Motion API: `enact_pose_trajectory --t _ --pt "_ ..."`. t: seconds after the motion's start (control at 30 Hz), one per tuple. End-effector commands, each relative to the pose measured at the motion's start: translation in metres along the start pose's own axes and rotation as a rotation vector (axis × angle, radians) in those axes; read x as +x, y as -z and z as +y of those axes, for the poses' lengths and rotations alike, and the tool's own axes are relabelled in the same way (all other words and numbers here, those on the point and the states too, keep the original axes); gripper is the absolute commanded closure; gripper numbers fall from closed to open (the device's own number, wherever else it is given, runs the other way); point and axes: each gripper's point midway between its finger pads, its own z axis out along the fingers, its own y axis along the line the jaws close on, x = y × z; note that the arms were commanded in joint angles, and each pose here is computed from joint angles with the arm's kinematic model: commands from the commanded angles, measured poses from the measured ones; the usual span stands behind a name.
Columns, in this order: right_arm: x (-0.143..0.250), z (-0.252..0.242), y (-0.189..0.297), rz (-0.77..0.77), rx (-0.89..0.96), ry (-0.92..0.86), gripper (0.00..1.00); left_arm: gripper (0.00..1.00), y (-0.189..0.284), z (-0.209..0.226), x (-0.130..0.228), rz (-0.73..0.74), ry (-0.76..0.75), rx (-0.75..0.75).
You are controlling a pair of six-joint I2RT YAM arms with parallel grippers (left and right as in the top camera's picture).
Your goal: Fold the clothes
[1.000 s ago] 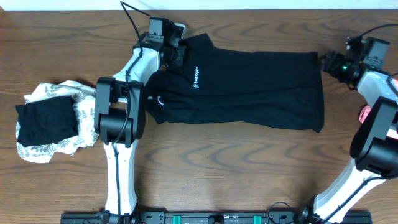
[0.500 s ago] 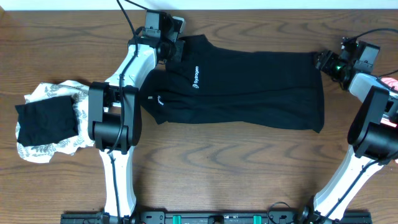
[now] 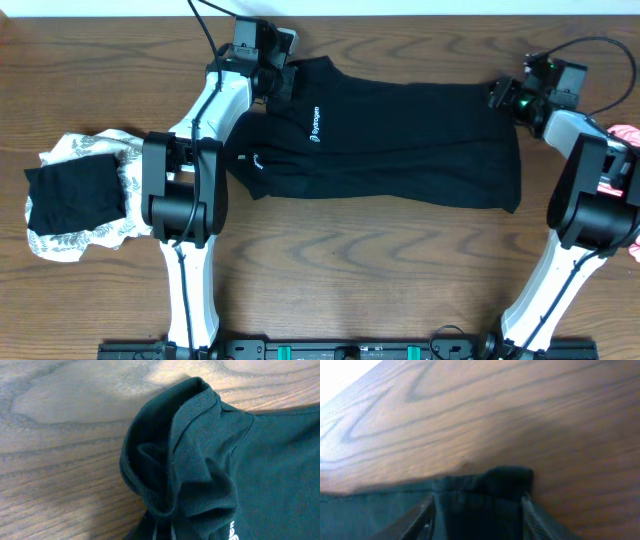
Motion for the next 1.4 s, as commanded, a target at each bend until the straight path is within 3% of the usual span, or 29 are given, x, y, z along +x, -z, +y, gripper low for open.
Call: enact_pose_trajectory --t 0.0,0.13,0.3,0.53,0.77,1.13,1.37 --pt "0.057 -0.029 -0.018 0.138 0.075 -0.05 0.55 0.94 0.004 -0.002 -0.002 -0.003 0.009 0.0" --pt "0.052 -0.037 -0.012 0.129 0.085 -0.059 0.99 0.94 0.004 -0.002 -0.002 -0.003 0.009 0.0" --pt "0.032 -0.036 0.008 0.096 0.078 -0.064 0.99 0.94 0.008 -0.003 -0.001 0.005 0.011 -0.002" --pt "-0.004 0.007 0.056 0.045 -0.021 0.039 0.99 0.94 0.047 -0.012 -0.023 -0.041 -0.002 -0.014" --pt "-0.009 0.036 0.088 0.063 -0.054 0.131 0.99 0.94 0.074 -0.008 -0.026 -0.034 -0.004 -0.083" --pt "0.035 0.045 0.104 0.243 -0.077 0.085 0.99 0.94 0.081 -0.004 0.037 0.221 0.056 -0.128" --pt "0.056 0.03 0.113 0.332 0.012 0.061 0.99 0.94 0.093 -0.009 0.076 0.385 0.095 -0.117"
